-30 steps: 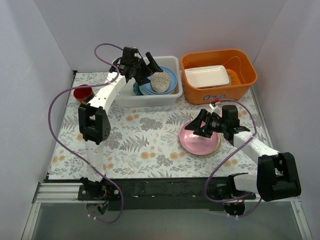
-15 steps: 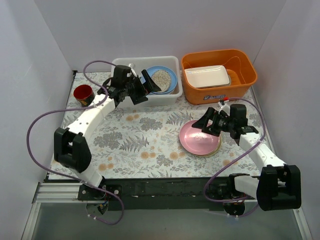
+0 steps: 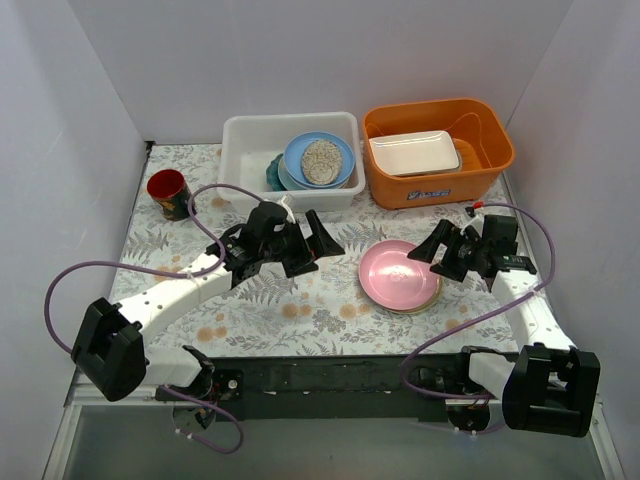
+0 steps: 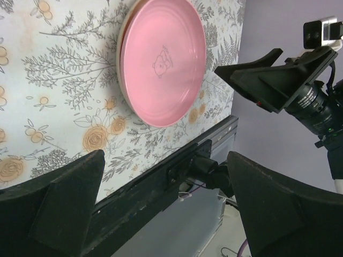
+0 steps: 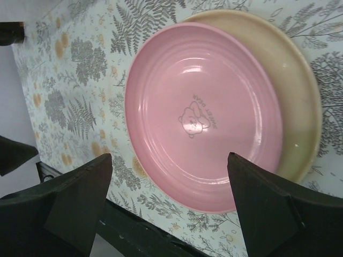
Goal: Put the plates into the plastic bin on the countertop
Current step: Pick up the plate at the center of the board.
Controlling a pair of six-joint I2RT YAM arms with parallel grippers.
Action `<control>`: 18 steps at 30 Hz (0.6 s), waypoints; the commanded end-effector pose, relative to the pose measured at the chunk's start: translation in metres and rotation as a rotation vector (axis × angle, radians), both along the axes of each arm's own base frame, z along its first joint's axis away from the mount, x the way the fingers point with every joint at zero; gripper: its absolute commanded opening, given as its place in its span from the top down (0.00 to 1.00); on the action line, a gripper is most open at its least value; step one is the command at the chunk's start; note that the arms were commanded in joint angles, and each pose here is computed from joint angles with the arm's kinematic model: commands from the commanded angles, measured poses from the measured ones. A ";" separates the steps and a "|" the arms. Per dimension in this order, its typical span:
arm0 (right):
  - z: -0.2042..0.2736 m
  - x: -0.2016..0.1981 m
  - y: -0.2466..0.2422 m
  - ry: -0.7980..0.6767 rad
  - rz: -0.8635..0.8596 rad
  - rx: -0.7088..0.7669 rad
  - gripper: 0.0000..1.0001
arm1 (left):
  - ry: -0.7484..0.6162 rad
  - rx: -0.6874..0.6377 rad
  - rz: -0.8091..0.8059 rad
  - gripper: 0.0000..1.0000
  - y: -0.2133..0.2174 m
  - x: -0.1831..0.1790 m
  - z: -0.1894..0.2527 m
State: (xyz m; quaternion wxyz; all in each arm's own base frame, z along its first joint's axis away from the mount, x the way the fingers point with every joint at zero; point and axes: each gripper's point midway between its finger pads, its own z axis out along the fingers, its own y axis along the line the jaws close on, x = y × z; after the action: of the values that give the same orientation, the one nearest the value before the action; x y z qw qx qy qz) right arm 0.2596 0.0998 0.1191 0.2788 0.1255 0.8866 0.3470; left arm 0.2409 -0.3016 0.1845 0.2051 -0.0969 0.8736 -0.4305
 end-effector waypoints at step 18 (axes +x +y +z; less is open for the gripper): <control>-0.018 -0.009 -0.045 0.050 -0.069 -0.124 0.31 | -0.033 -0.066 0.012 0.02 -0.028 -0.013 0.013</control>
State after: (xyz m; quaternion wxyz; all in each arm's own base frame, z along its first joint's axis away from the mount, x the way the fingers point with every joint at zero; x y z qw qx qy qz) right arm 0.2541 0.0545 0.1092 0.2809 0.1552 0.9068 0.2734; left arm 0.2204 -0.3252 0.1780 0.1968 -0.1055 0.8656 -0.4481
